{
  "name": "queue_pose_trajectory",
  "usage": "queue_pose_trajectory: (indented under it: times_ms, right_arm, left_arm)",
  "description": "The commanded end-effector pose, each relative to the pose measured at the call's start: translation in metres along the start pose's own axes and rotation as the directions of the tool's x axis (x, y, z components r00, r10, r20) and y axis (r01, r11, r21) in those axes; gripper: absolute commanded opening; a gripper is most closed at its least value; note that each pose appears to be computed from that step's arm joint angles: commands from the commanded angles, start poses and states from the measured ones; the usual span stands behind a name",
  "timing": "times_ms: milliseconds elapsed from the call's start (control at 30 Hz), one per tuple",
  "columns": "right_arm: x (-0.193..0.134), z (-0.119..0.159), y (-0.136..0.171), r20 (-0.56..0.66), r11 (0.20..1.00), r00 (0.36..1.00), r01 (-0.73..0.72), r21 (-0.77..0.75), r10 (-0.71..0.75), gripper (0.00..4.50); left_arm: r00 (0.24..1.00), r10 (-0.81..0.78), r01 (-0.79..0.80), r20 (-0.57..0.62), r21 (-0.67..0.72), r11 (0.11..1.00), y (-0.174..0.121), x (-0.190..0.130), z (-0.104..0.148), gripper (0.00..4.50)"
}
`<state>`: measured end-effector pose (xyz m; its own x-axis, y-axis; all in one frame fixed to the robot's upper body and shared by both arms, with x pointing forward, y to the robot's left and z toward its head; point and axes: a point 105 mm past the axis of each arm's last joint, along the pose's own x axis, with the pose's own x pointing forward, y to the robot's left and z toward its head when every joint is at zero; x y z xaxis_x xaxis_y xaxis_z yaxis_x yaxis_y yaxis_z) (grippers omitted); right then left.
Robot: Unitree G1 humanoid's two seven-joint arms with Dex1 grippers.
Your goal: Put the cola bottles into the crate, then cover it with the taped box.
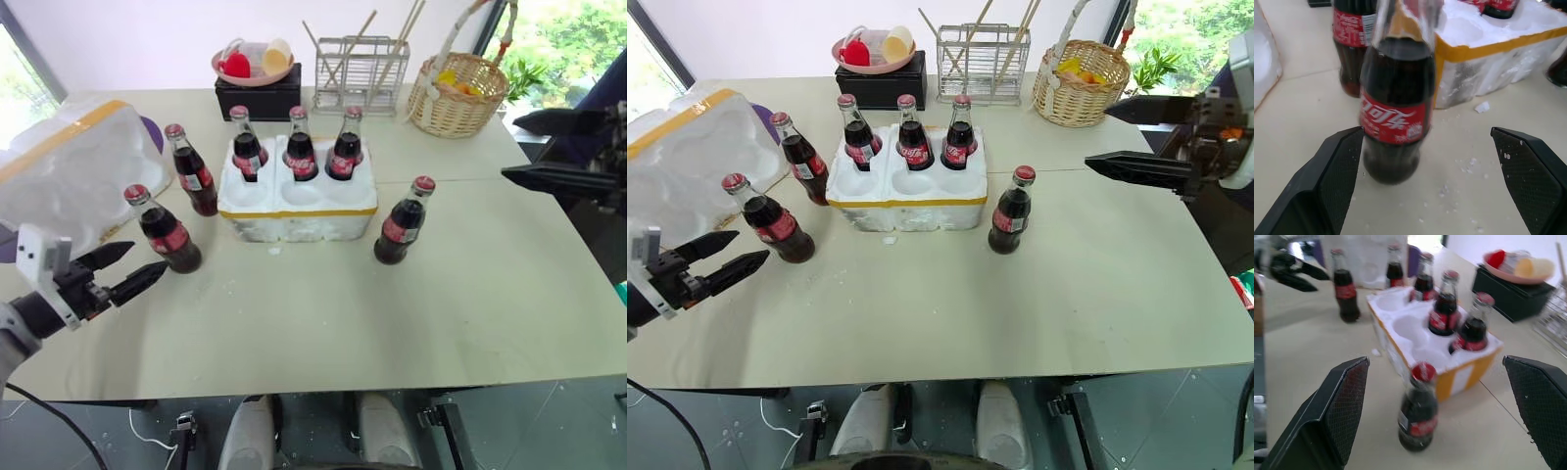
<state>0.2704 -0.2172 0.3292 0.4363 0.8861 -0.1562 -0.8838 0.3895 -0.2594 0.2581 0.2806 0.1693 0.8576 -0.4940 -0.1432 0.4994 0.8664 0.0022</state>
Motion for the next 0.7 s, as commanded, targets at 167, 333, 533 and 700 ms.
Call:
queue_pose_trajectory:
  times_ms: [167,333,533,700]
  right_arm:
    - [0.021,0.021,0.034,0.044,0.983,0.983,-0.177,-0.044,0.178,4.5]
    - [0.029,0.026,0.049,0.062,0.972,0.971,-0.226,-0.059,0.229,4.5]
    - [0.034,0.034,0.054,0.097,0.969,0.966,-0.233,-0.078,0.24,4.5]
    - [0.037,0.035,0.052,0.108,0.973,0.968,-0.219,-0.075,0.226,4.5]
  left_arm:
    - [0.998,0.01,-0.015,0.056,0.09,0.996,0.01,0.025,0.012,4.33]
    - [0.998,0.018,-0.024,0.065,0.092,0.995,0.015,0.037,0.008,4.33]
    - [0.997,0.019,-0.026,0.072,0.094,0.995,0.018,0.049,0.002,4.33]
    - [0.997,0.012,-0.019,0.074,0.091,0.996,0.016,0.046,0.002,2.99]
